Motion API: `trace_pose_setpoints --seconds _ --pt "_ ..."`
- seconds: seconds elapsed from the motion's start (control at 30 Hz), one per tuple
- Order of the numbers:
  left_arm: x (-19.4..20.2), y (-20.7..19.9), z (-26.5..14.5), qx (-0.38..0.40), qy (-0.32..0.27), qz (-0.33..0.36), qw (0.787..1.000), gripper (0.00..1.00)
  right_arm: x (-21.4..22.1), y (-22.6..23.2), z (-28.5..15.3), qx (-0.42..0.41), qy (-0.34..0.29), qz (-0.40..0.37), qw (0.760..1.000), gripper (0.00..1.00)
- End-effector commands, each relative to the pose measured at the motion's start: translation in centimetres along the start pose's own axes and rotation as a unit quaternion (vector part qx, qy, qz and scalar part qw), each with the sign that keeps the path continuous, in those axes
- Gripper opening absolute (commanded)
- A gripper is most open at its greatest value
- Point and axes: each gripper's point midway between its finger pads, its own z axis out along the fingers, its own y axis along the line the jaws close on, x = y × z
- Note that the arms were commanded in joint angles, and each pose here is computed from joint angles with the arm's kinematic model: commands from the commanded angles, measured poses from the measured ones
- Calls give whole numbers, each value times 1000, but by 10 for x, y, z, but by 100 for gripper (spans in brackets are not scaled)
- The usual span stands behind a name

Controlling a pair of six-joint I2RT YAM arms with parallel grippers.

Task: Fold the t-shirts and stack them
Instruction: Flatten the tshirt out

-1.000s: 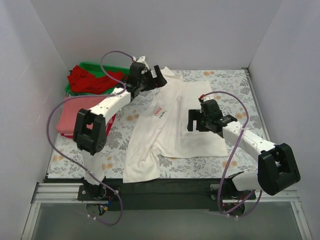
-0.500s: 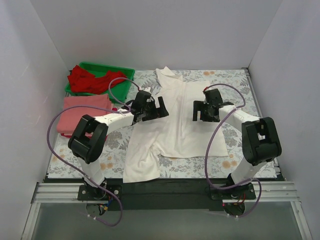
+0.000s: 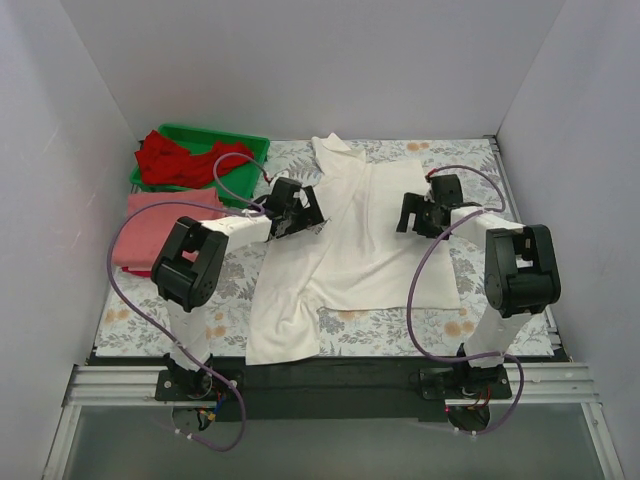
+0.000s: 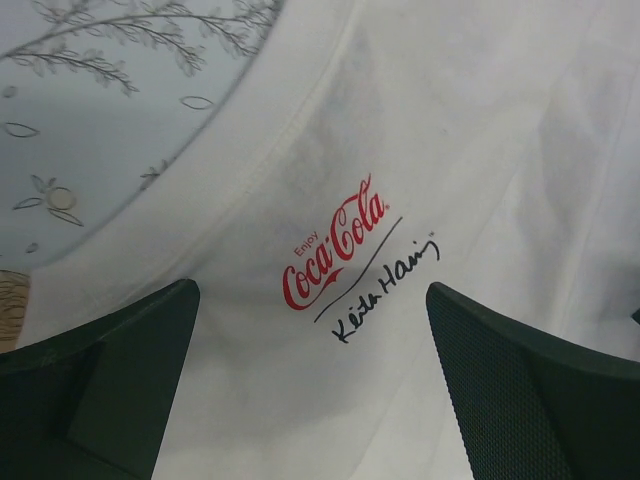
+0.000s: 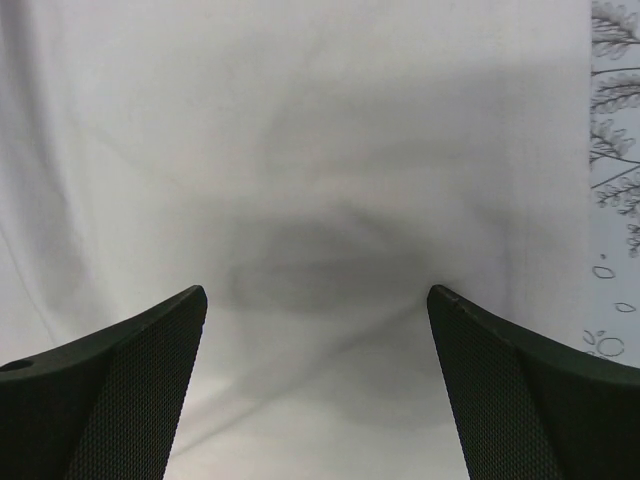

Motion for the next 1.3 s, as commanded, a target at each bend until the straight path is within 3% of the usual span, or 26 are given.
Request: trace_pose_setpoints --seconds 0.0,0.17,0.37,0.5,0.63,0.83,1.03,1.27 --pt "1 56 -10 -96 -7 -24 995 98 56 -45 2 47 69 49 995 98" --pt "-6 72 -29 -127 -31 -54 990 98 74 -74 -23 87 56 92 990 98" --pt "3 96 -50 -176 -39 -78 981 98 108 -77 -43 91 61 116 987 98" --pt "2 108 -70 -192 -61 -89 975 98 105 -79 -57 102 43 113 987 98" --pt "-4 110 -89 -195 -74 -92 974 98 78 -76 -78 103 -3 101 990 98" --pt "-43 49 -102 -82 -85 -62 991 98 6 -50 -103 47 -80 50 994 98" --pt "-62 -29 -63 56 -38 13 998 98 -48 -19 -88 -21 -103 13 994 98" --pt "-50 -40 2 59 20 32 998 98 -101 -6 -47 -42 -95 -17 994 98"
